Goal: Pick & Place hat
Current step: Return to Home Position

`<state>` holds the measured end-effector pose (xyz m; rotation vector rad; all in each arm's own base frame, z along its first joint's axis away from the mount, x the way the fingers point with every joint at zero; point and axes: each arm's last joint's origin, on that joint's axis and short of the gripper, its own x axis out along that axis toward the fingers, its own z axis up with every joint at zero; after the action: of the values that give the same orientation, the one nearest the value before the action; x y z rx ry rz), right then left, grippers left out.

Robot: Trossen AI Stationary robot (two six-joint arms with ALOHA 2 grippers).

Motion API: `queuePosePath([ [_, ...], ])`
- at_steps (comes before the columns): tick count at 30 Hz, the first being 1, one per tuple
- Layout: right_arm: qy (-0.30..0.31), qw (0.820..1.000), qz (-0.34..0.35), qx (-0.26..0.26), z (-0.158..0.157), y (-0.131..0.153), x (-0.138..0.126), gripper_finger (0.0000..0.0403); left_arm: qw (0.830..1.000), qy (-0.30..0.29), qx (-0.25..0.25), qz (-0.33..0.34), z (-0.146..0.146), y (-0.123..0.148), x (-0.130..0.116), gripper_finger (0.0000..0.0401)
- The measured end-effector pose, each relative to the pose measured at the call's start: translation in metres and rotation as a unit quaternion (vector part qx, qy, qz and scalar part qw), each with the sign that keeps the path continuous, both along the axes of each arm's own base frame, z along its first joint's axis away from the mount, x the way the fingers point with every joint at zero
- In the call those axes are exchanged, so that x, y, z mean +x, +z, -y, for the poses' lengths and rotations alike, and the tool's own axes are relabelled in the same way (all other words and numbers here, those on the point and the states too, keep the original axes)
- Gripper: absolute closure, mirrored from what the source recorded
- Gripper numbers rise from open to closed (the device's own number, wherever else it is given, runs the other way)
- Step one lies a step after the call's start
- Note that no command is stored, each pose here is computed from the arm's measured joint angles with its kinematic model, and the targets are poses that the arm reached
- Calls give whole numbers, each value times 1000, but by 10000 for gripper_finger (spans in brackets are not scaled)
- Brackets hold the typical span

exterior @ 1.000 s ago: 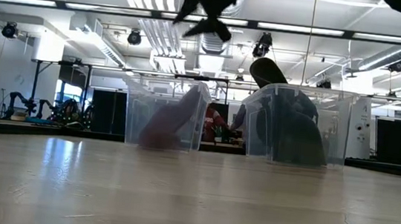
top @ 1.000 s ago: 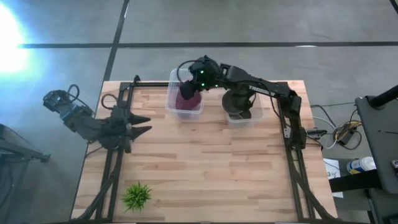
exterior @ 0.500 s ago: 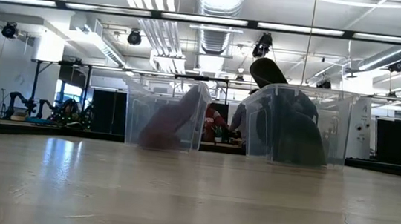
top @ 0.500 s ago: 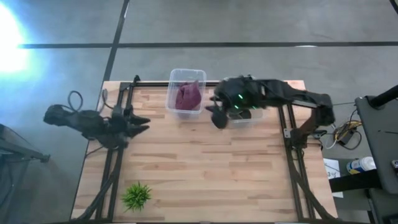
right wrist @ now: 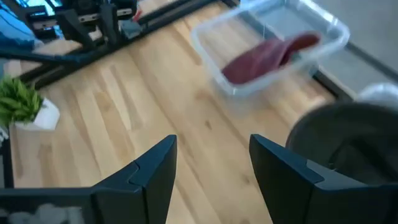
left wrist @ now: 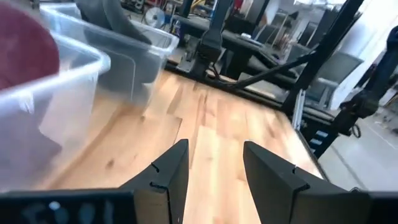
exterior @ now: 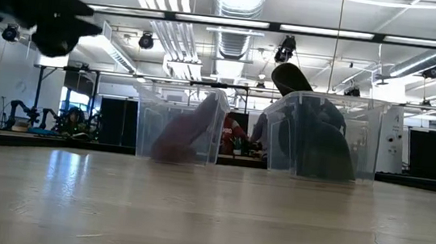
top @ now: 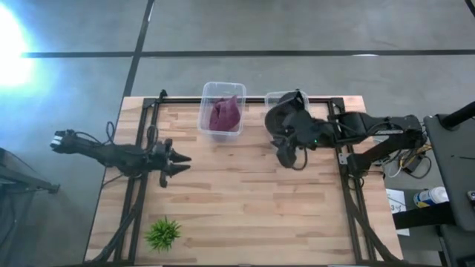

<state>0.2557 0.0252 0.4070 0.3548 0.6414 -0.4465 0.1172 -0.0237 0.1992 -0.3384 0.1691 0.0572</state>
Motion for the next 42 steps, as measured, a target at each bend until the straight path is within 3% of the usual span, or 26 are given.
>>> queuePosePath([
  [6,-3,1000,-8,21,-8,-32,-7,204,997,-2,-36,70,0,-34,0,254],
  [15,4,998,-59,4,-6,-71,-16,207,999,23,-6,34,-2,-39,0,254],
  [24,3,993,-118,-6,-7,-106,-13,209,999,30,-7,27,-2,-43,0,254],
  [28,3,989,-146,-11,-6,-123,-17,209,997,22,-51,50,-4,-38,-5,254],
  [32,3,986,-167,-15,-6,-137,-20,209,996,53,29,72,-20,-34,-11,254],
  [37,3,981,-195,-20,-5,-154,-25,209,976,84,161,121,-39,-23,-21,254],
  [42,2,976,-218,-24,-4,-167,-30,209,984,65,142,84,-44,-31,-22,254],
])
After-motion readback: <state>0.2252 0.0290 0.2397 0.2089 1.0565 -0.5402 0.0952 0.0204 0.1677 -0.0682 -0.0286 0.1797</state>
